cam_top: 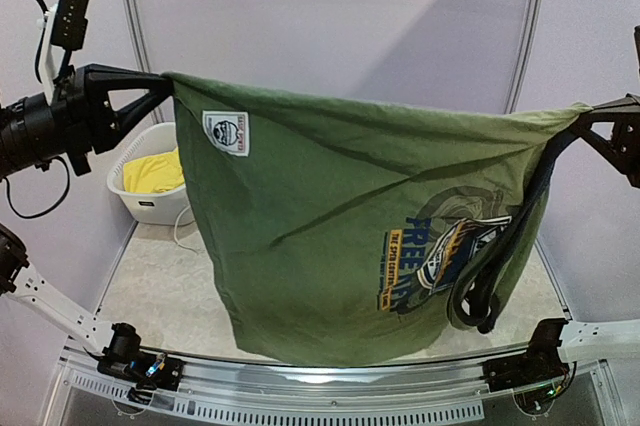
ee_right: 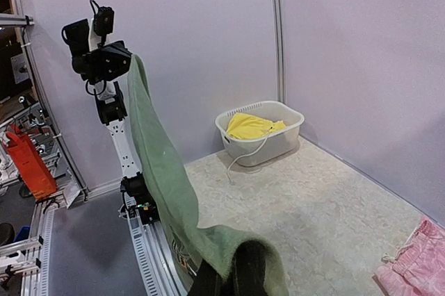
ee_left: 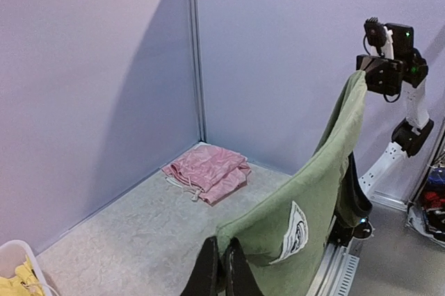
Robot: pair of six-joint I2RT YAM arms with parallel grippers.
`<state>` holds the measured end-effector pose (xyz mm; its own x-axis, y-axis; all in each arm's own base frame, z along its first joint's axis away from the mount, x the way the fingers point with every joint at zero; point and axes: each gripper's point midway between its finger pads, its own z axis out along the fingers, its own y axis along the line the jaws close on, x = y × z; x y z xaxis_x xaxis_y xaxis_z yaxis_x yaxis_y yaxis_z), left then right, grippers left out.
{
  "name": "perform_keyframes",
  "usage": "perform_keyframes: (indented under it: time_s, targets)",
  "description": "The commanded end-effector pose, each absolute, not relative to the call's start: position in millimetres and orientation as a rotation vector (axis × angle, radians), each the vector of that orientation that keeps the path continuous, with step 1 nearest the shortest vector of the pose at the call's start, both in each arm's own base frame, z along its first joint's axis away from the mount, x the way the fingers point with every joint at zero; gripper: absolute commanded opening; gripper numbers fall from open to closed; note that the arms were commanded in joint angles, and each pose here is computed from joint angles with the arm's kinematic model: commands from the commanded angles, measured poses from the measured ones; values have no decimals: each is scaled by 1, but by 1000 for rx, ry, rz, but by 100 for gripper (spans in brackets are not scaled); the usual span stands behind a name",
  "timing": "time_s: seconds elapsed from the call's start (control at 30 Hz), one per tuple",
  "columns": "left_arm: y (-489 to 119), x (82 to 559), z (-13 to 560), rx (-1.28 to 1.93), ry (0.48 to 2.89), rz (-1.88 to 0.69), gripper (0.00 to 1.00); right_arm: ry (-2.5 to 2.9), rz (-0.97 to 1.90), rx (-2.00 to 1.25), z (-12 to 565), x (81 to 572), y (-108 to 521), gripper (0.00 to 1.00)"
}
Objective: Fold and stack the mixed laundry pile
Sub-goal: Flatten out the crumpled tank top at the center of the board.
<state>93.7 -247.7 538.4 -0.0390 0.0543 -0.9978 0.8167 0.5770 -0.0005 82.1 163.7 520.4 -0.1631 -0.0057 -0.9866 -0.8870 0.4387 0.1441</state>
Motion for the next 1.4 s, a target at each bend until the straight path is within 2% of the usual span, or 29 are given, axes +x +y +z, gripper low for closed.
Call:
perform_keyframes:
  time_s: [0.0,0.1,0.2,0.27,0.33,0.43,0.63,0.87,1.0,1.13,1.2,1.27,1.37]
  targets:
    - [-224,104,552,703,1477,-663,0,1525,892,-713,531,105,164,0]
    - [-200,127,543,549,1530,-522,0,1666,704,-507,504,152,154,0]
    - [-164,155,519,329,1583,-234,0,1849,459,-305,453,202,146,0]
    - [-151,164,503,257,1598,-70,0,1950,339,-247,422,222,148,0]
    - [-143,170,492,226,1618,-22,0,2006,291,-242,405,233,157,0]
    - [-137,173,486,229,1644,-79,0,1993,366,-309,411,231,173,0]
    - [-145,163,480,360,1639,-244,0,1872,624,-578,433,187,196,0]
    - [-164,141,484,575,1605,-420,0,1805,761,-819,443,137,195,0]
    - [-160,127,500,593,1565,-593,0,1769,809,-875,460,117,187,0]
    - [-147,127,517,535,1528,-636,0,1659,847,-882,496,100,175,0]
    - [-149,129,527,529,1516,-614,0,1633,848,-844,513,101,172,0]
    - [-152,138,531,498,1525,-524,0,1670,791,-751,520,123,173,0]
    - [-149,163,528,377,1569,-218,0,1811,569,-539,501,184,175,0]
